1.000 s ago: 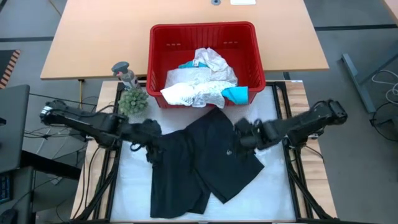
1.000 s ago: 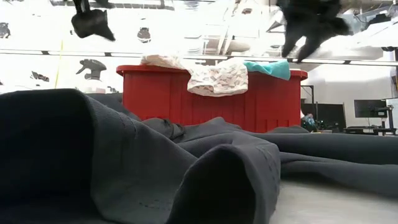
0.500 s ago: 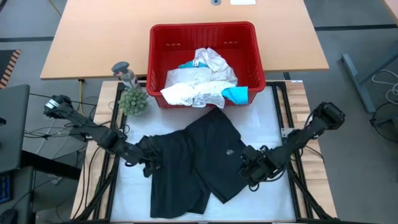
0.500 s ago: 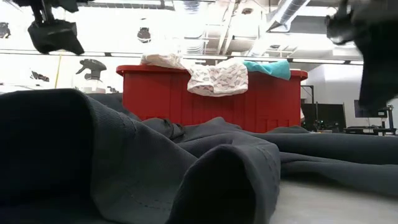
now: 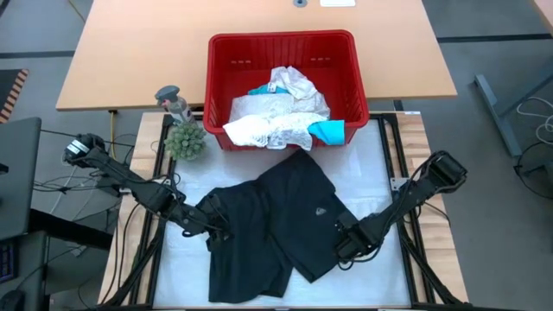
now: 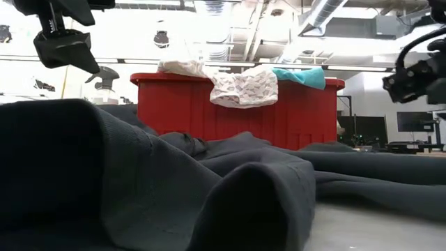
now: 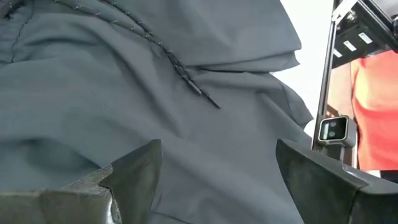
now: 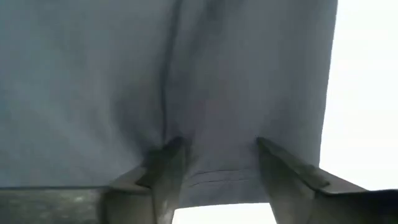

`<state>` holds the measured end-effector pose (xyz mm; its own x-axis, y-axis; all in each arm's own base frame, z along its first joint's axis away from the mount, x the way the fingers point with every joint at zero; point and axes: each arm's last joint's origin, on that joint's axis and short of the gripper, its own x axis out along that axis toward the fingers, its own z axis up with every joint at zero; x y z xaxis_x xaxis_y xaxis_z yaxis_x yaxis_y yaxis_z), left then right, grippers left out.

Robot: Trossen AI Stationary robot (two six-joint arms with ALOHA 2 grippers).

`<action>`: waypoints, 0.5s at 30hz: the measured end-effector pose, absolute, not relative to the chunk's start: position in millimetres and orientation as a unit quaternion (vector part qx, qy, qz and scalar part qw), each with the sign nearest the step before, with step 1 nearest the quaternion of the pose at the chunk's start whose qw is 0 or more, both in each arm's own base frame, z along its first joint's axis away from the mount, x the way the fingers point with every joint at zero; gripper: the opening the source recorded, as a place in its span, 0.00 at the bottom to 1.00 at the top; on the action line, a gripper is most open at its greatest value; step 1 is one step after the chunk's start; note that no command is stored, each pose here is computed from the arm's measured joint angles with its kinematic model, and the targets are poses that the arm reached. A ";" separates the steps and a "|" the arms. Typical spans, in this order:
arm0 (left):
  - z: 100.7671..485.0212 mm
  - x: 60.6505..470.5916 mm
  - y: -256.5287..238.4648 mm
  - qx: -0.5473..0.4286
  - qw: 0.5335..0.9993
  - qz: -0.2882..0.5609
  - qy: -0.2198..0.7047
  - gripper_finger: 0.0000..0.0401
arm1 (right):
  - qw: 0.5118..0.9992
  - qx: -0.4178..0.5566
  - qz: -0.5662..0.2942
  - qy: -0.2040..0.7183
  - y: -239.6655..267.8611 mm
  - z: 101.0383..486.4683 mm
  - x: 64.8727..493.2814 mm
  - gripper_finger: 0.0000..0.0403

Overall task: Fold Laundry from Bin
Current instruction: Fold the black shorts

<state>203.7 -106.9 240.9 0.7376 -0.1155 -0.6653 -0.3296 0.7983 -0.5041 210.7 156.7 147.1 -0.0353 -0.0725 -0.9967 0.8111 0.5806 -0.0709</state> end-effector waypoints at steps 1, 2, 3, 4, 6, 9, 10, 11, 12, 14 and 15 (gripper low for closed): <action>240.8 203.6 -106.8 -0.312 0.878 0.062 0.358 0.75 | 0.620 0.298 -0.348 0.637 158.4 146.3 210.0 0.48; 240.8 203.6 -106.8 -0.313 0.878 0.062 0.357 0.75 | 0.612 0.303 -0.350 0.641 160.0 146.2 208.6 0.42; 240.8 203.7 -106.8 -0.313 0.878 0.062 0.357 0.75 | 0.604 0.307 -0.357 0.643 161.3 146.1 206.6 0.36; 240.8 203.7 -106.7 -0.313 0.878 0.062 0.357 0.75 | 0.595 0.311 -0.364 0.646 162.5 146.3 204.2 0.29; 240.8 203.7 -106.6 -0.314 0.878 0.065 0.356 0.75 | 0.567 0.319 -0.388 0.653 163.6 147.7 197.0 0.15; 241.1 204.1 -105.1 -0.310 0.884 0.086 0.340 0.75 | 0.514 0.324 -0.450 0.654 162.4 154.9 182.2 0.04; 241.3 204.4 -104.1 -0.306 0.887 0.098 0.331 0.75 | 0.496 0.319 -0.475 0.653 161.2 158.1 176.3 0.05; 241.6 205.0 -102.5 -0.301 0.891 0.112 0.320 0.75 | 0.479 0.313 -0.501 0.650 159.8 161.5 170.2 0.07; 241.8 205.9 -100.1 -0.294 0.895 0.126 0.310 0.75 | 0.464 0.304 -0.525 0.645 158.0 165.2 164.4 0.10; 242.0 209.5 -91.6 -0.284 0.899 0.150 0.298 0.75 | 0.455 0.286 -0.551 0.638 155.0 174.7 155.2 0.16; 241.9 211.9 -86.0 -0.279 0.899 0.158 0.297 0.75 | 0.457 0.282 -0.551 0.638 154.1 181.2 152.4 0.18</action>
<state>211.9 -86.0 241.9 0.7733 0.1188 -0.6228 -0.4501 0.7947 -0.4073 152.4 154.1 181.2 -0.4225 -0.1436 -0.8949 0.8646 0.2324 -0.4454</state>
